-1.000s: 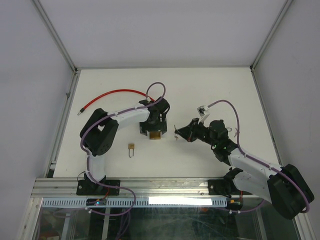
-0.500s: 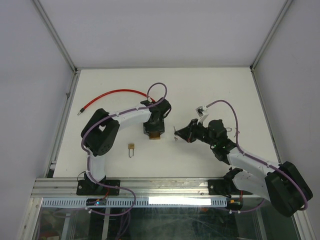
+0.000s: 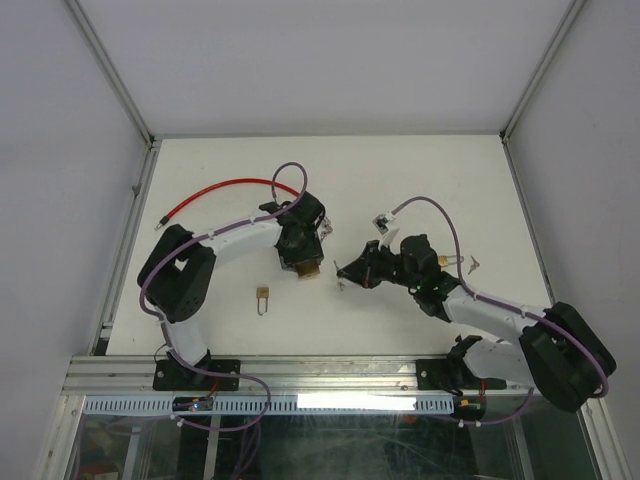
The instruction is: Unlock with the key
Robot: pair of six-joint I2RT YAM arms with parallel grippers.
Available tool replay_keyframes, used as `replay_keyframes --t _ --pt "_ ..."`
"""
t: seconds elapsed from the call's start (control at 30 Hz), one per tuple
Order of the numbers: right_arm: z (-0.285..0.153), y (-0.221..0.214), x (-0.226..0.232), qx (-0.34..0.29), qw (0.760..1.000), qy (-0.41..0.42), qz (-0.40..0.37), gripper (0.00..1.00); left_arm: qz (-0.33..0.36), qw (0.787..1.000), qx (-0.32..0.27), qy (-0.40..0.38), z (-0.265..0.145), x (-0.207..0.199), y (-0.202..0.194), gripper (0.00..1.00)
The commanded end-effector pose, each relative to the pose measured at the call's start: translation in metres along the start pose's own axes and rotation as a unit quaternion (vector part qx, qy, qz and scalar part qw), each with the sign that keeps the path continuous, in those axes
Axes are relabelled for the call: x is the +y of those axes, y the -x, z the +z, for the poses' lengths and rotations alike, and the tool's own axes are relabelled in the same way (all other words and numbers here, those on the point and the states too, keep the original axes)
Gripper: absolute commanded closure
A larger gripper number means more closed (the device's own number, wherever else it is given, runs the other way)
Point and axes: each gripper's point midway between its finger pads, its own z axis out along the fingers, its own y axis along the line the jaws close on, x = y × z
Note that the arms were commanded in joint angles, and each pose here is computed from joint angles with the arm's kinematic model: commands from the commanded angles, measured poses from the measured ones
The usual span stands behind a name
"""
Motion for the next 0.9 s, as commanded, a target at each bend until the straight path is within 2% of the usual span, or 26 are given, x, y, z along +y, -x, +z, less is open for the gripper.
replay_keyframes --t 0.0,0.33,0.87 --pt "0.014 0.014 0.025 -0.002 0.999 0.032 -0.009 1.0 -0.045 0.993 -0.037 -0.107 -0.05 -0.04 0.027 0.71" --pt "0.037 -0.005 0.012 0.042 0.999 0.003 0.034 1.0 -0.086 0.981 -0.054 -0.166 -0.076 -0.052 0.043 0.74" --pt "0.054 0.0 0.008 0.033 0.996 0.002 0.077 1.0 -0.083 0.975 -0.043 -0.201 -0.079 -0.061 0.037 0.75"
